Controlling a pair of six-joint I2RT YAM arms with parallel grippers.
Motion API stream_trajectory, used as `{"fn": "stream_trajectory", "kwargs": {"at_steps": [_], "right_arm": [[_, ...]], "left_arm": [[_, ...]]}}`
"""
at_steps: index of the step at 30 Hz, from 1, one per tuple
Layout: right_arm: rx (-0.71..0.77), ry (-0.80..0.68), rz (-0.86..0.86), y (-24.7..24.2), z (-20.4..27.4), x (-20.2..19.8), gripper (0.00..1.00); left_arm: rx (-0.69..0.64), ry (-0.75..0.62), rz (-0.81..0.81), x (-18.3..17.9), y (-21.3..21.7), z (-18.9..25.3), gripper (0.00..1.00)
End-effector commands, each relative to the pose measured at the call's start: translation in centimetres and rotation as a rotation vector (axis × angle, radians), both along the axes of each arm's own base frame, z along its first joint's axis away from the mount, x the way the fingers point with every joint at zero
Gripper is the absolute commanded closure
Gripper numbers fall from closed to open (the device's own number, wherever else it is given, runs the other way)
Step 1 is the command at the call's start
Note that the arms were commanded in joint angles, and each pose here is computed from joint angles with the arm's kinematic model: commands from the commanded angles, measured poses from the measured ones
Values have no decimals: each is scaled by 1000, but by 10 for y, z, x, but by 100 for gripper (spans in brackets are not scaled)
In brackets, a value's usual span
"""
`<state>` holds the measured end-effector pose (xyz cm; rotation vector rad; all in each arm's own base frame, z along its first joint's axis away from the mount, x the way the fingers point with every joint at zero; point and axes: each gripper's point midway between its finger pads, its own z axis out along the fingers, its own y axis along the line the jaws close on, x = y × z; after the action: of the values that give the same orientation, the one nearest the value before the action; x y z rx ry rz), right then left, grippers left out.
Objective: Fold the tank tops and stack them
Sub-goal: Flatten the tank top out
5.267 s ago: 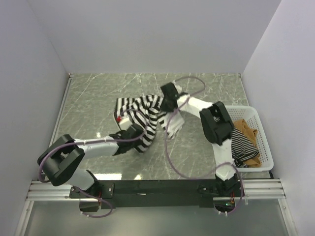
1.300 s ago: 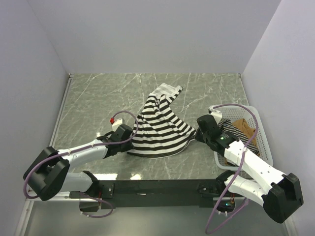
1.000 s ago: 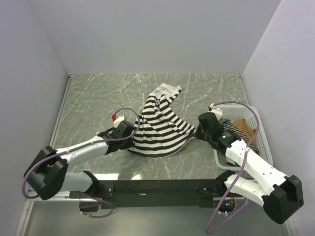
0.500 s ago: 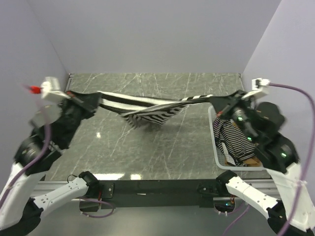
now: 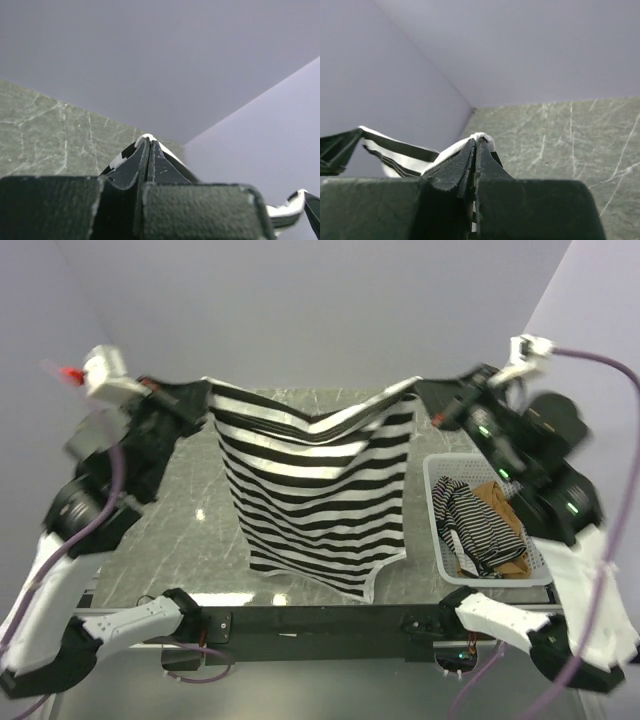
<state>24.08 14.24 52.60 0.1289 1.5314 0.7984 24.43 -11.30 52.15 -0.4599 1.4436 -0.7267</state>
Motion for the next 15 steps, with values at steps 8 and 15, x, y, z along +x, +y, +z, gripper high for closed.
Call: {"fn": "stream_trajectory", "kwargs": {"at_steps": [8,15], "right_arm": [[-50,-78,16,53,18,149,100],[-25,-178,35,64,75,179,100]], "left_arm": [[24,-197,-38,140,-18,71,99],[20,-300,-108,181,5,123,99]]}}
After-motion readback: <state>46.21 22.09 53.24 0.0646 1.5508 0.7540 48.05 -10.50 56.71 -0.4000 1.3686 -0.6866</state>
